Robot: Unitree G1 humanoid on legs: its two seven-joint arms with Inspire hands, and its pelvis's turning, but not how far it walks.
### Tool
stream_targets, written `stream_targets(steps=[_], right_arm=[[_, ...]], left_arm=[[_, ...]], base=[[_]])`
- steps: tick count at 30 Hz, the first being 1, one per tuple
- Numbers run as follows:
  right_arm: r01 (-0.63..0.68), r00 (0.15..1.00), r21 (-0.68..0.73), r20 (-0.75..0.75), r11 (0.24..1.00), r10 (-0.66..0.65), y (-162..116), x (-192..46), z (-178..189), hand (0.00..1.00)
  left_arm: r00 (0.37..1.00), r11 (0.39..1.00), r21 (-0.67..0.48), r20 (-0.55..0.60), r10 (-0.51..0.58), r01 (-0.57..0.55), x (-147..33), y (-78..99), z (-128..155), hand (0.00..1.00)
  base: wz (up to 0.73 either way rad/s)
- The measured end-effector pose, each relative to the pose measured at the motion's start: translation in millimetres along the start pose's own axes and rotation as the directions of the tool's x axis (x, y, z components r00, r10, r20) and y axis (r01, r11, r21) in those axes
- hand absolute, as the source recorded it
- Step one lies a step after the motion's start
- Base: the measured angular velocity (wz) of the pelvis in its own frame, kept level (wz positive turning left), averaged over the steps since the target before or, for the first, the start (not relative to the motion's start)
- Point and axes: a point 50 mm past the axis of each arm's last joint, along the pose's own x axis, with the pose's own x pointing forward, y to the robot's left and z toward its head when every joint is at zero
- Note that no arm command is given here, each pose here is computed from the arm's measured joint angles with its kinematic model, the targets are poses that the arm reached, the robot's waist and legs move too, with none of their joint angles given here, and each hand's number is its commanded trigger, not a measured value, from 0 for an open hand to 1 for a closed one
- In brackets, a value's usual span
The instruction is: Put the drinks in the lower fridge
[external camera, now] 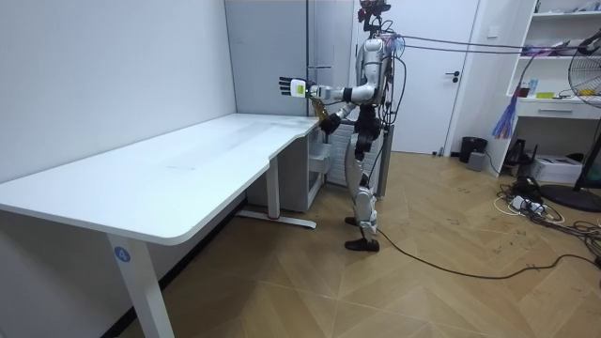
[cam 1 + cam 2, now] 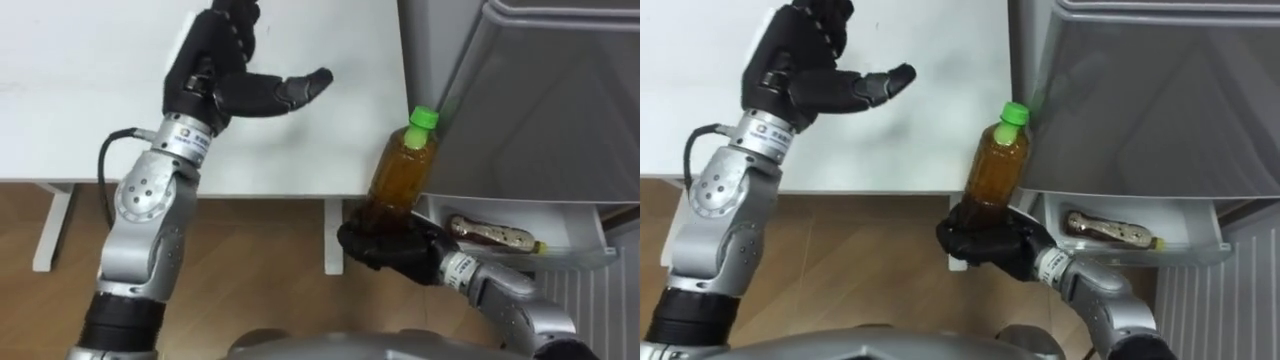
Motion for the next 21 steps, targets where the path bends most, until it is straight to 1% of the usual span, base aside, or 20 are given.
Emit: stream_targets(steps=[3,5,7,11,13,14,16,17,19,20,21], right_arm=[[0.010,1.000,0.009,0.002,1.000,-0.010,-1.4,-2.8,-1.8,1.00],[0.019,1.000,0.015,0.010,1.000,-0.019,-3.3,-4.8,-1.6,1.00],[0.039,0.999,0.020,-0.001,0.999,-0.039,-6.1,-12.0,-7.8,1.00],[0.075,0.997,0.054,-0.015,0.996,-0.074,-8.3,-22.9,-19.9,1.00],[0.097,0.995,0.068,-0.019,0.993,-0.096,-10.3,-28.9,-24.5,1.00],[0.104,0.995,0.070,-0.018,0.992,-0.103,-11.3,-30.3,-24.7,1.00],[0.133,0.991,0.080,-0.017,0.988,-0.132,-13.9,-36.1,-27.4,1.00],[0.136,0.991,0.080,-0.016,0.987,-0.135,-13.9,-37.2,-27.6,1.00],[0.156,0.988,0.086,-0.017,0.984,-0.155,-13.4,-40.7,-30.5,1.00],[0.159,0.987,0.088,-0.015,0.983,-0.158,-13.1,-41.2,-30.9,1.00],[0.165,0.986,0.093,-0.012,0.982,-0.165,-13.0,-42.5,-32.1,1.00]], left_arm=[[0.993,0.994,0.007,0.048,0.109,-0.110,-3.0,15.6,7.4,0.00],[0.984,0.986,0.004,0.052,0.169,-0.170,-6.4,25.2,8.9,0.00],[0.966,0.967,0.018,0.051,0.253,-0.254,-14.0,39.1,9.7,0.00],[0.926,0.927,0.034,0.064,0.371,-0.374,-23.7,57.8,13.6,0.00],[0.888,0.889,0.033,0.083,0.452,-0.456,-28.6,70.1,18.4,0.00],[0.878,0.880,0.029,0.087,0.471,-0.475,-29.9,73.0,19.3,0.00],[0.830,0.832,0.005,0.080,0.552,-0.554,-39.7,85.2,19.5,0.00],[0.818,0.820,0.004,0.076,0.571,-0.573,-42.9,87.9,19.2,0.00],[0.769,0.770,0.011,0.049,0.637,-0.638,-56.6,99.2,13.3,0.00],[0.754,0.754,0.017,0.036,0.656,-0.656,-60.8,102.7,10.8,0.00],[0.725,0.724,0.029,0.011,0.689,-0.689,-69.0,108.4,5.6,0.00]], base=[[0.02],[0.06],[0.02],[0.13],[0.14],[0.05],[0.00],[0.00],[-0.03],[0.00],[0.00]])
